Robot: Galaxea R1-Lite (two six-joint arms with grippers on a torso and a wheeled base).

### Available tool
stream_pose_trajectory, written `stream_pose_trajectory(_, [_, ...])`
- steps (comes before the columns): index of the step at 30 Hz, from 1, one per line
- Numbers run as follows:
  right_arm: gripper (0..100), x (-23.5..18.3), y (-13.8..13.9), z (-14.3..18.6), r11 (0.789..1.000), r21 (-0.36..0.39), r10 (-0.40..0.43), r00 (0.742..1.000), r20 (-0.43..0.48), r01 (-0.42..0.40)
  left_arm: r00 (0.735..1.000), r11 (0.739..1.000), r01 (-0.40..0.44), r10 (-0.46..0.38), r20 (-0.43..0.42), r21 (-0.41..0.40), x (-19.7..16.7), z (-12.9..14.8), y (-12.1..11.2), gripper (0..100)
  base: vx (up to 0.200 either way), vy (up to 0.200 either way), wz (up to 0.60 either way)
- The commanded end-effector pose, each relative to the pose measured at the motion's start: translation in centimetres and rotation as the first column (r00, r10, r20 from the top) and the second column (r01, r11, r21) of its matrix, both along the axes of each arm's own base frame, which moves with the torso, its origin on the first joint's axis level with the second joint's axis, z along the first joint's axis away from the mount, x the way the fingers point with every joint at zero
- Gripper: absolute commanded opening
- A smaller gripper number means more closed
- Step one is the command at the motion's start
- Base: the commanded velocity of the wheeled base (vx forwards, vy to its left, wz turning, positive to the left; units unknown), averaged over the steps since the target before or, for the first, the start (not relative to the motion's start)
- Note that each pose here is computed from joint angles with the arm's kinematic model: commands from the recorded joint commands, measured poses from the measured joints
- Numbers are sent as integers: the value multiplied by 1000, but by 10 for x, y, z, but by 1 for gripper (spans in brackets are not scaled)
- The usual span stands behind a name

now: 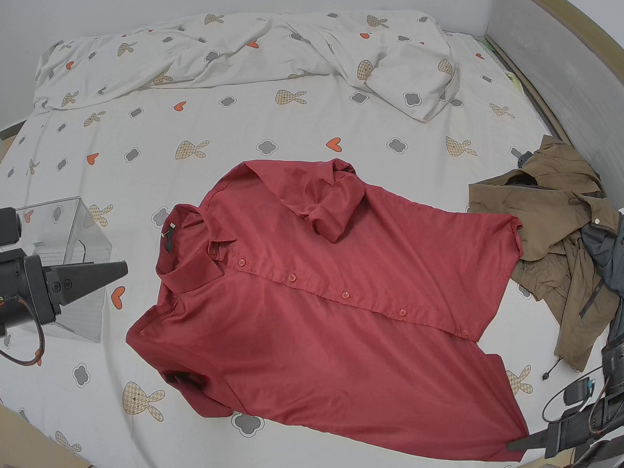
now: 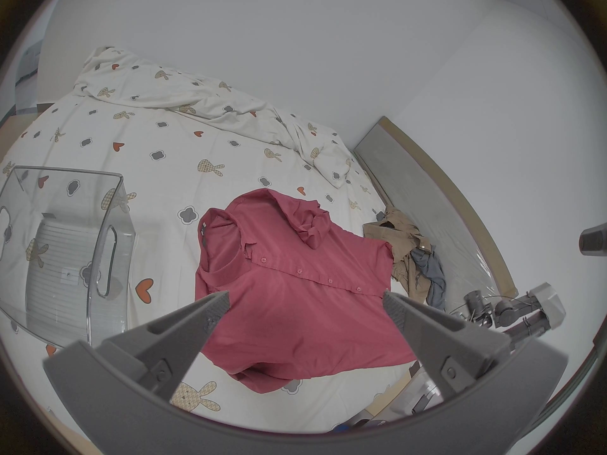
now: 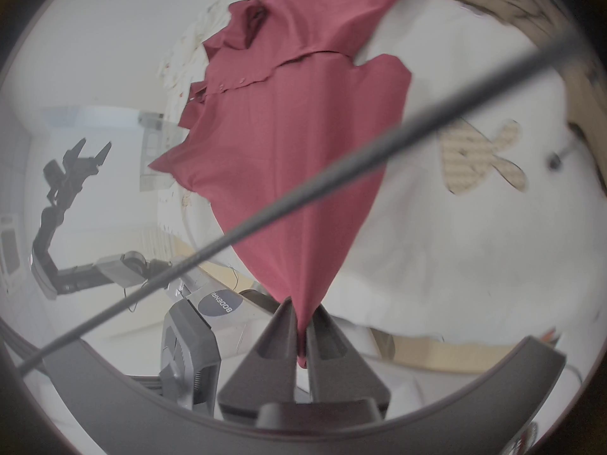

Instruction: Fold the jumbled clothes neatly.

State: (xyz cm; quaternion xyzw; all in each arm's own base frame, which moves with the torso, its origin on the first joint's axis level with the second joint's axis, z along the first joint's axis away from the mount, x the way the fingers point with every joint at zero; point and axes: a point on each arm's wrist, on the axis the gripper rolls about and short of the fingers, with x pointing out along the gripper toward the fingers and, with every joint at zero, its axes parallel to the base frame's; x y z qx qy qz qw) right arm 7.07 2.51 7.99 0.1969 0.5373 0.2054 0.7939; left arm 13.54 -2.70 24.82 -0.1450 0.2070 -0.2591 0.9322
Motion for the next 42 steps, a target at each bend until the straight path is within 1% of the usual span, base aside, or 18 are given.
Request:
stream_pose_trajectory(1, [0, -5, -11, 35, 992, 35, -129, 965, 227, 125, 1000, 1000, 11, -10, -29, 8, 5, -4, -3, 100, 0, 0, 0])
stream_pose_trajectory(5, [0, 11, -13, 37, 992, 0, -123, 972, 200, 126, 999, 999, -30, 32, -42, 34, 8, -8, -5, 100, 0, 0, 0])
stream_pose_trajectory(12, [0, 24, -11, 33, 996, -22, -88, 987, 136, 92, 999, 999, -25, 26, -45, 42, 8, -8, -8, 100, 0, 0, 0])
stream_pose_trajectory(15, [0, 25, -10, 31, 997, -35, -59, 990, 128, 64, 999, 999, -26, 28, -47, 42, 8, -8, -8, 100, 0, 0, 0])
stream_pose_trajectory(16, [100, 24, -9, 30, 998, -38, -49, 991, 125, 55, 999, 999, -26, 28, -45, 42, 8, -8, -8, 100, 0, 0, 0])
stream_pose_trajectory(20, [100, 26, -9, 30, 998, -40, -43, 993, 112, 48, 998, 999, -26, 28, -53, 44, 7, -8, -8, 100, 0, 0, 0])
stream_pose_trajectory(21, [100, 25, -9, 31, 998, -39, -48, 991, 121, 53, 997, 999, -25, 28, -66, 47, 6, -8, -8, 100, 0, 0, 0])
stream_pose_trajectory(25, [100, 30, -11, 38, 997, -35, -68, 986, 154, 74, 997, 998, -27, 31, -65, 49, 6, -8, -8, 100, 0, 0, 0])
stream_pose_trajectory(28, [100, 36, -15, 47, 993, -31, -104, 976, 191, 112, 998, 998, -27, 30, -64, 49, 5, -8, -8, 100, 0, 0, 0])
stream_pose_trajectory(29, [100, 41, -17, 54, 990, -28, -126, 968, 217, 136, 998, 998, -27, 30, -62, 48, 6, -8, -8, 100, 0, 0, 0])
stream_pose_trajectory(30, [100, 41, -17, 55, 990, -28, -128, 967, 220, 137, 998, 998, -27, 30, -62, 48, 6, -8, -8, 100, 0, 0, 0])
stream_pose_trajectory(31, [100, 45, -20, 63, 987, -22, -149, 956, 254, 160, 998, 998, -28, 30, -61, 48, 5, -7, -8, 100, 0, 0, 0])
stream_pose_trajectory(36, [100, 54, -22, 85, 985, -3, -162, 928, 337, 173, 998, 998, -27, 30, -64, 49, 5, -8, -8, 100, 0, 0, 0])
stream_pose_trajectory(37, [100, 56, -22, 87, 985, -4, -163, 925, 343, 174, 997, 998, -27, 31, -65, 49, 6, -8, -8, 100, 0, 0, 0])
stream_pose_trajectory(39, [100, 65, -23, 84, 984, -10, -166, 933, 319, 178, 997, 998, -26, 29, -67, 49, 6, -9, -8, 100, 0, 0, 0])
stream_pose_trajectory(40, [100, 77, -25, 78, 983, -18, -170, 944, 282, 183, 997, 998, -25, 28, -66, 51, 6, -9, -8, 100, 0, 0, 0])
stream_pose_trajectory(41, [100, 92, -28, 73, 980, -21, -184, 946, 267, 196, 997, 998, -25, 28, -66, 51, 6, -9, -8, 100, 0, 0, 0])
stream_pose_trajectory(42, [100, 108, -33, 70, 977, -19, -199, 941, 273, 212, 998, 998, -25, 28, -64, 50, 6, -8, -8, 100, 0, 0, 0])
